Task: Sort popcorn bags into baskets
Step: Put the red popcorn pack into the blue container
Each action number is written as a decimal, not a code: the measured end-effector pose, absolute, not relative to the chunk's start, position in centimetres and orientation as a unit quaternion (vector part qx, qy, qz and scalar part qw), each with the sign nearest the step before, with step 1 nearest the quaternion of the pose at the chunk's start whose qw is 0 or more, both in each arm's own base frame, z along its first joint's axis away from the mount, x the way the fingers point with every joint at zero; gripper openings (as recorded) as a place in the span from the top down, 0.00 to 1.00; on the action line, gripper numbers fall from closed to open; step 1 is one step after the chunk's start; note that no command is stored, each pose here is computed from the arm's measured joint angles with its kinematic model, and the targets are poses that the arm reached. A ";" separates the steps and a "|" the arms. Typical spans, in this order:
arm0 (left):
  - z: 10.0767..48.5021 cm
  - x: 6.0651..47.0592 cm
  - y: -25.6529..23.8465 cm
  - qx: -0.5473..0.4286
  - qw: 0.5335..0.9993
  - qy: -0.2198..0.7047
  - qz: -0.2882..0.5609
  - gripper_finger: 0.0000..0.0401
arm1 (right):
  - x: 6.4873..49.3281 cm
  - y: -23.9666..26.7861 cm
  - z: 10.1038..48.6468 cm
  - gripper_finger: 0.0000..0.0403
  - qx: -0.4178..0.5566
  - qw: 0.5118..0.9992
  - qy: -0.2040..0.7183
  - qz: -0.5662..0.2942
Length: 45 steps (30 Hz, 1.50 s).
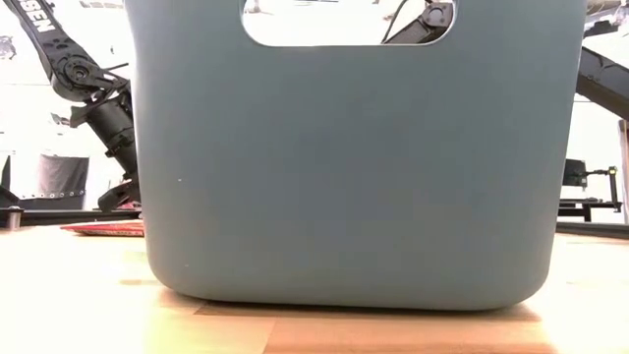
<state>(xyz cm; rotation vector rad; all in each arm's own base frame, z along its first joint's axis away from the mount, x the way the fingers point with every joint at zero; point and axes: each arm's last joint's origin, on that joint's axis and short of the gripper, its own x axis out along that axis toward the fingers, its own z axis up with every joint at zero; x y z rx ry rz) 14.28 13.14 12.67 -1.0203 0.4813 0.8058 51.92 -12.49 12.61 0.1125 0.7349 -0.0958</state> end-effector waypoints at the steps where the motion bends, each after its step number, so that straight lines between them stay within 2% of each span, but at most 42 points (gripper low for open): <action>1: 12.7 14.3 13.2 -0.466 0.771 0.220 0.374 0.91 | 51.8 -12.5 13.0 0.96 0.054 0.930 0.362 -0.046; 3: 12.8 14.3 13.3 -0.460 0.773 0.215 0.380 0.97 | 51.4 -12.5 14.3 0.96 0.049 0.929 0.364 -0.045; 9: 13.8 14.6 13.4 -0.493 0.777 0.179 0.348 0.99 | 48.7 -13.1 21.4 0.93 0.045 0.926 0.371 -0.053; 16: 18.9 15.7 12.1 -0.507 0.814 0.094 0.269 0.99 | 42.7 -13.0 30.4 0.95 0.012 0.907 0.404 -0.117; 23: 23.6 16.5 7.9 -0.523 0.830 0.034 0.193 1.00 | 35.7 -11.5 37.0 0.95 -0.014 0.871 0.444 -0.208; 28: 25.3 17.7 4.3 -0.529 0.834 0.032 0.154 1.00 | 30.8 -10.0 40.6 0.93 -0.007 0.855 0.450 -0.259; 34: 26.5 19.7 1.0 -0.512 0.845 0.040 0.149 1.00 | 25.9 -9.0 44.0 0.96 -0.005 0.849 0.411 -0.333; 40: 27.0 21.9 -0.6 -0.481 0.862 0.062 0.148 1.00 | 23.5 -9.1 46.0 0.95 0.002 0.861 0.358 -0.361; 45: 25.7 22.9 -0.7 -0.461 0.866 0.096 0.165 0.99 | 23.4 -9.9 46.6 0.92 0.003 0.867 0.331 -0.373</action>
